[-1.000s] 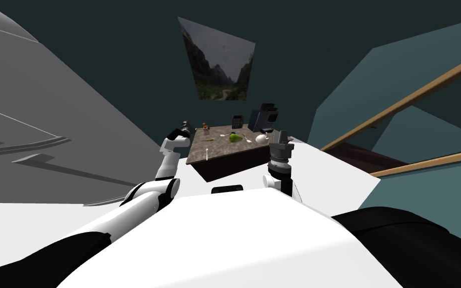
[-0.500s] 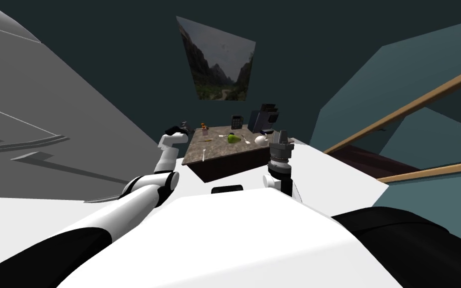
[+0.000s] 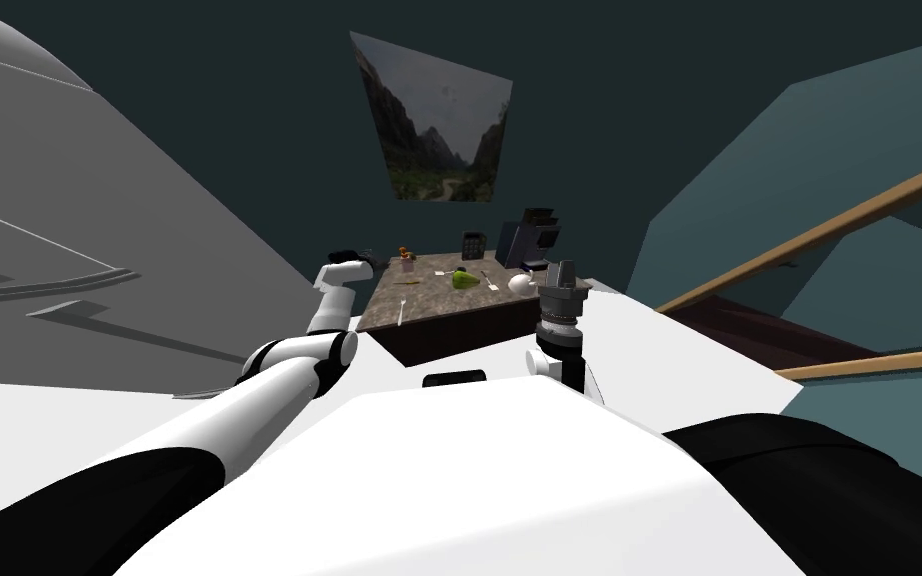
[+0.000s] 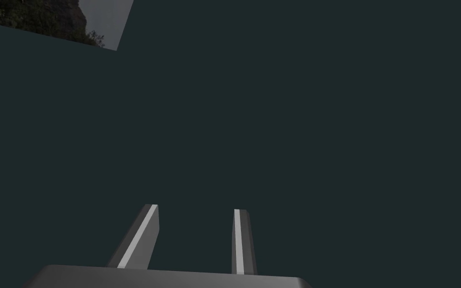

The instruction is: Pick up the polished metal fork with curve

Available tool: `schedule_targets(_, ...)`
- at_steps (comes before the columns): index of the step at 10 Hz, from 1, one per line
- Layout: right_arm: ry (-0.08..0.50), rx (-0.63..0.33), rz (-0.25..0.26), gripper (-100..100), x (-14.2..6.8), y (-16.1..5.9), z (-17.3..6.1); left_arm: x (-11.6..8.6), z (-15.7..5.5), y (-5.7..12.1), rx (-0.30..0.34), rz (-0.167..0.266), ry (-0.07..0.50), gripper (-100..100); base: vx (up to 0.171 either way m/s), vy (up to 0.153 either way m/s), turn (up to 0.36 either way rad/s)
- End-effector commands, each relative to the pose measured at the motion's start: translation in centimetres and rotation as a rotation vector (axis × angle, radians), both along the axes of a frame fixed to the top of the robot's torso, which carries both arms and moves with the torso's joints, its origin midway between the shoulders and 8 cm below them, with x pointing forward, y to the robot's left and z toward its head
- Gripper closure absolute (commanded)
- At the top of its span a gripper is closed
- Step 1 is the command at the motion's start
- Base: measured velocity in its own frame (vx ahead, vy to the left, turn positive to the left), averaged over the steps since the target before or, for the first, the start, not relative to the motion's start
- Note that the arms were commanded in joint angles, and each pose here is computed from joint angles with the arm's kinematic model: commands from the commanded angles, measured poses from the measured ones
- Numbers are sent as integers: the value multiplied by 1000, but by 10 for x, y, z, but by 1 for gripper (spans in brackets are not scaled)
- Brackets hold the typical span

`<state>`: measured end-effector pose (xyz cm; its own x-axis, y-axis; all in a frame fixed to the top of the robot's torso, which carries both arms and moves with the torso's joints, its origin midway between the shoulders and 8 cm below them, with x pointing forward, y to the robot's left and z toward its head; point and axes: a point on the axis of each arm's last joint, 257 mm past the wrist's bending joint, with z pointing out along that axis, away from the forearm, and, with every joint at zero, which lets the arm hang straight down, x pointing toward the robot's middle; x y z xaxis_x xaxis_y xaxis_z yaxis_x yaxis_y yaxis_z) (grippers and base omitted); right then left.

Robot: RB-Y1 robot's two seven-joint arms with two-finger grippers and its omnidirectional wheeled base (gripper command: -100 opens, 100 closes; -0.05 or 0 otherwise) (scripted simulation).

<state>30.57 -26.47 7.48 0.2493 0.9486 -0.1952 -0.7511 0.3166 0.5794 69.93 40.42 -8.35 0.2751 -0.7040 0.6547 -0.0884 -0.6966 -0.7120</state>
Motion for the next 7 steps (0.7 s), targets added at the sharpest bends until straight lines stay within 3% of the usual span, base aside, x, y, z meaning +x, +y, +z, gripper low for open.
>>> schedule_targets(1,0,0,0,0,0,0,0,-4,-21,9,-40,18,62,-100,41,-99,46)
schedule_targets(2,0,0,0,0,0,0,0,-3,-19,14,-88,35,84,-100,34,-95,81)
schedule_targets(3,0,0,0,0,0,0,0,-6,-36,17,-98,44,122,-100,41,-85,43)
schedule_targets(4,0,0,0,0,0,0,0,-7,-39,18,-100,45,127,-100,19,-39,-3)
schedule_targets(7,0,0,0,0,0,0,0,-14,-62,28,-208,91,228,-100,44,-77,72)
